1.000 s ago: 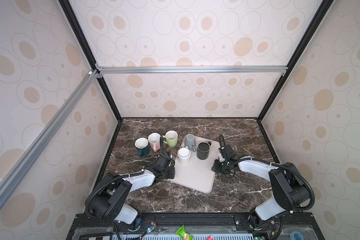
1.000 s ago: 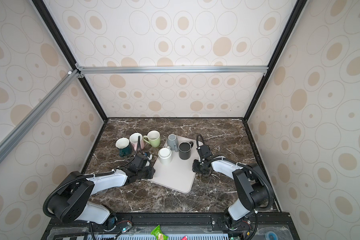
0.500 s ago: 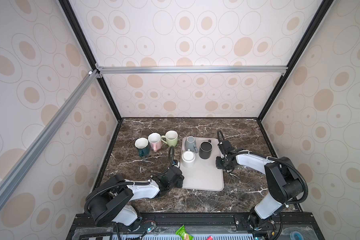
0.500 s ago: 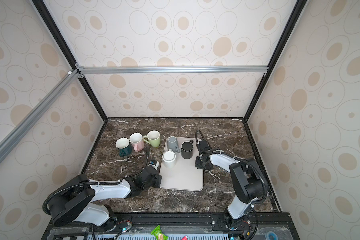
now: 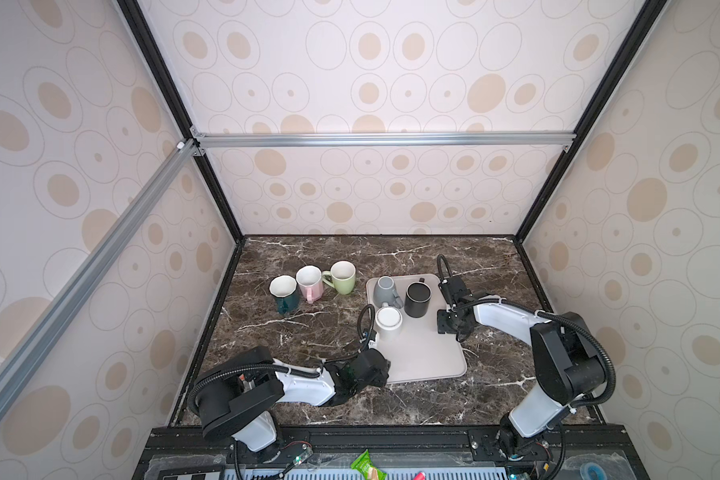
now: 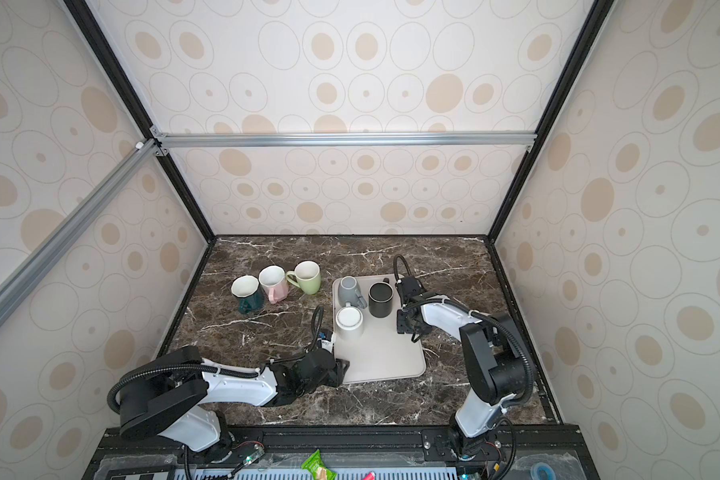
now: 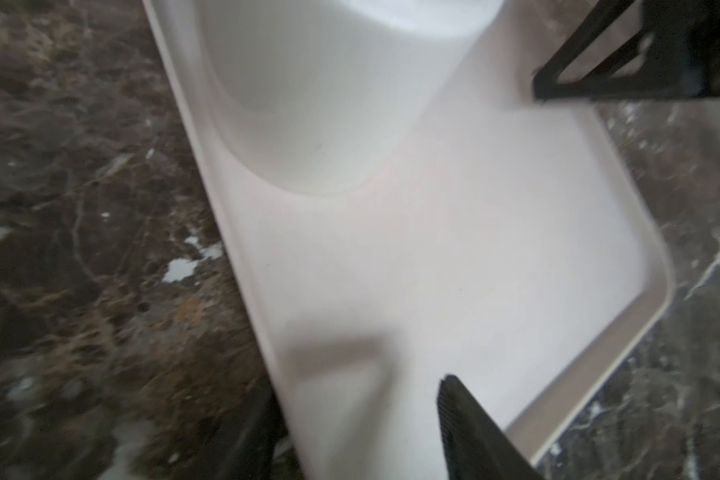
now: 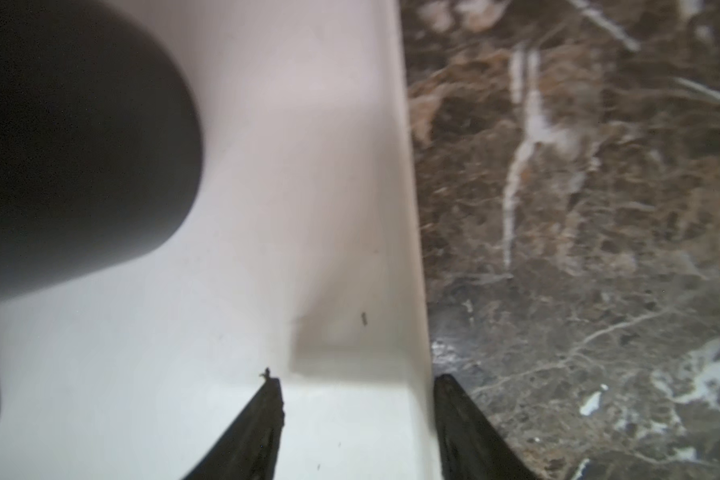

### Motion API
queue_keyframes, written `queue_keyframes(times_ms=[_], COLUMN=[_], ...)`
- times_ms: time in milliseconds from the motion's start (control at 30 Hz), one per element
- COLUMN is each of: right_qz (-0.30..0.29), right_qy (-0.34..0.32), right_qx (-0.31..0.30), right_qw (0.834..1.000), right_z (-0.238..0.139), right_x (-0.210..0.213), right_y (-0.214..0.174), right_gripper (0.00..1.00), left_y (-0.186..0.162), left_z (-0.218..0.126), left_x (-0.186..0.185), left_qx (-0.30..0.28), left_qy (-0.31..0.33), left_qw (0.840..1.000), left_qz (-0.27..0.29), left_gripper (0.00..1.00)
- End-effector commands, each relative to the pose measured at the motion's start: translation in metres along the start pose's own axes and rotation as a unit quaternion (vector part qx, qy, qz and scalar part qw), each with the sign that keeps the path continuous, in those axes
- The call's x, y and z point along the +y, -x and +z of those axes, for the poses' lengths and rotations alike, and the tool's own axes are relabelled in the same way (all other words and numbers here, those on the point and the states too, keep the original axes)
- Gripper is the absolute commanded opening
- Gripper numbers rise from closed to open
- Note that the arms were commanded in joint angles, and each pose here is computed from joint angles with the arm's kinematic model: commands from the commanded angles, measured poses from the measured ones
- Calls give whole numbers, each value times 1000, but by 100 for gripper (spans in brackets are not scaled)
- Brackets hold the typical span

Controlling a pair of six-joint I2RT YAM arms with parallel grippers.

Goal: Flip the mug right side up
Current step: 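Reach the right gripper over the upside-down white mug and close on it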

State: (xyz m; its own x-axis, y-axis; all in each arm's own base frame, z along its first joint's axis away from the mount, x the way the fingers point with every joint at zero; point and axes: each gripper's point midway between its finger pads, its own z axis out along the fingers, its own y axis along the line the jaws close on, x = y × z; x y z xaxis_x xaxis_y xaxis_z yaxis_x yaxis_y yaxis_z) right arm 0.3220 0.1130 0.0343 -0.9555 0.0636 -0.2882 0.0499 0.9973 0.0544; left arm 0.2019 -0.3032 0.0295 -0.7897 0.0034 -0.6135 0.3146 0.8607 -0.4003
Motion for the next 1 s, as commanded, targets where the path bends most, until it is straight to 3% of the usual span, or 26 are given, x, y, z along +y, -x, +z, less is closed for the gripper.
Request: queue_keyframes(times_ms=[0,267,500,700,967], right_qz=[-14,12,-37,-98,-143], right_qy=[104,174,206,147,77], right_qx=[-2,-54,-89,-70,-9], right_qw=[994,983,974,982,987], right_z=[-33,-83,-125,-107,-68], right_x=[43,58,103,132,162], right_y=[-8,-12,-7,-4,-4], right_gripper=[71,78,81,99,100], left_y=[-44,15,61,74,54], left_z=[-7,-48,-86,-107,-107], left_x=[-3,-3,24,66,85], left_qx=[101,28,-38,-73,-68], left_qy=[-9,6,8,30,23], left_qw=[995,998,999,997,997], left_qz=[19,47,15,-14,-37], left_gripper=[78,98,98,98,98])
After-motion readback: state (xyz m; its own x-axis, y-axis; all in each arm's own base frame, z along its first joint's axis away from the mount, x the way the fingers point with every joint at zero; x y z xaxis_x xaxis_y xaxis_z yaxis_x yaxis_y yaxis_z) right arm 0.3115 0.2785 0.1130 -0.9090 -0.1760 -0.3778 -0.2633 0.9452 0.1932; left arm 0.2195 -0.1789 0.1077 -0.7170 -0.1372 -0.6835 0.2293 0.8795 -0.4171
